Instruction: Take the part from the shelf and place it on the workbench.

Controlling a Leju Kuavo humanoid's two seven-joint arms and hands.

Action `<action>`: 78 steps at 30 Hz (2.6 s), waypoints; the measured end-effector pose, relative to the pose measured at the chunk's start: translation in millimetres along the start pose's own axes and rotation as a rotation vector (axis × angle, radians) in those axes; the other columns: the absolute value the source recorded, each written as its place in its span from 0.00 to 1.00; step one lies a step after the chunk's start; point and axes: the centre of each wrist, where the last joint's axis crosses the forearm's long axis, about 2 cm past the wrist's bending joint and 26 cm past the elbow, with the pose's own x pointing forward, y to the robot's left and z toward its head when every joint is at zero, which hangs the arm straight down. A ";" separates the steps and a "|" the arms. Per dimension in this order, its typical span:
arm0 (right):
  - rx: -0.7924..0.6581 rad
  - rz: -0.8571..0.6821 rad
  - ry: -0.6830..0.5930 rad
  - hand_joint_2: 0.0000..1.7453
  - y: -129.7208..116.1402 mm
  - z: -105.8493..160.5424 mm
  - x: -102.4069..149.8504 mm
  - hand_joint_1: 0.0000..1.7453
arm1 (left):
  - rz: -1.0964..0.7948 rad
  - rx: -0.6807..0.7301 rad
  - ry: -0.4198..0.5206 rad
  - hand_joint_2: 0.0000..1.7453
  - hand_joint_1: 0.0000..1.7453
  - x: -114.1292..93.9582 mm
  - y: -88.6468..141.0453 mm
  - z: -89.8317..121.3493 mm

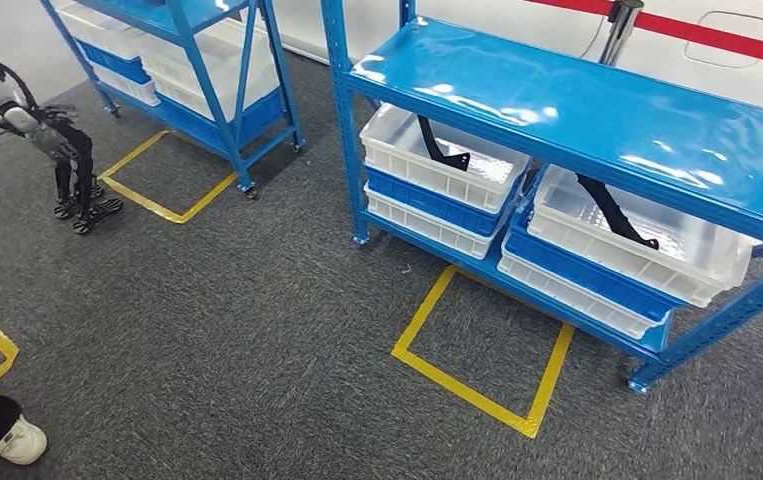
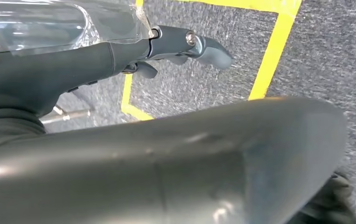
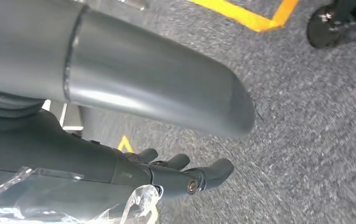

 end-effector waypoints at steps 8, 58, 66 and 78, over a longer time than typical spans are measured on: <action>0.000 -0.005 0.003 0.00 -0.7 -0.2 -1.3 0.00 | 0.006 0.001 0.000 0.00 0.00 2.7 0.6 -0.3; 0.036 0.076 0.032 1.00 3.0 0.0 -4.1 0.00 | 0.040 -0.036 0.089 1.00 0.00 -1.0 -0.1 0.0; 0.041 0.130 0.025 1.00 2.7 -0.9 -15.2 0.00 | -0.005 -0.053 0.103 1.00 0.00 -16.6 -0.2 1.5; 0.075 0.193 -0.009 1.00 1.2 -2.0 -37.7 0.00 | -0.053 -0.110 0.055 0.00 0.00 -24.0 2.4 2.0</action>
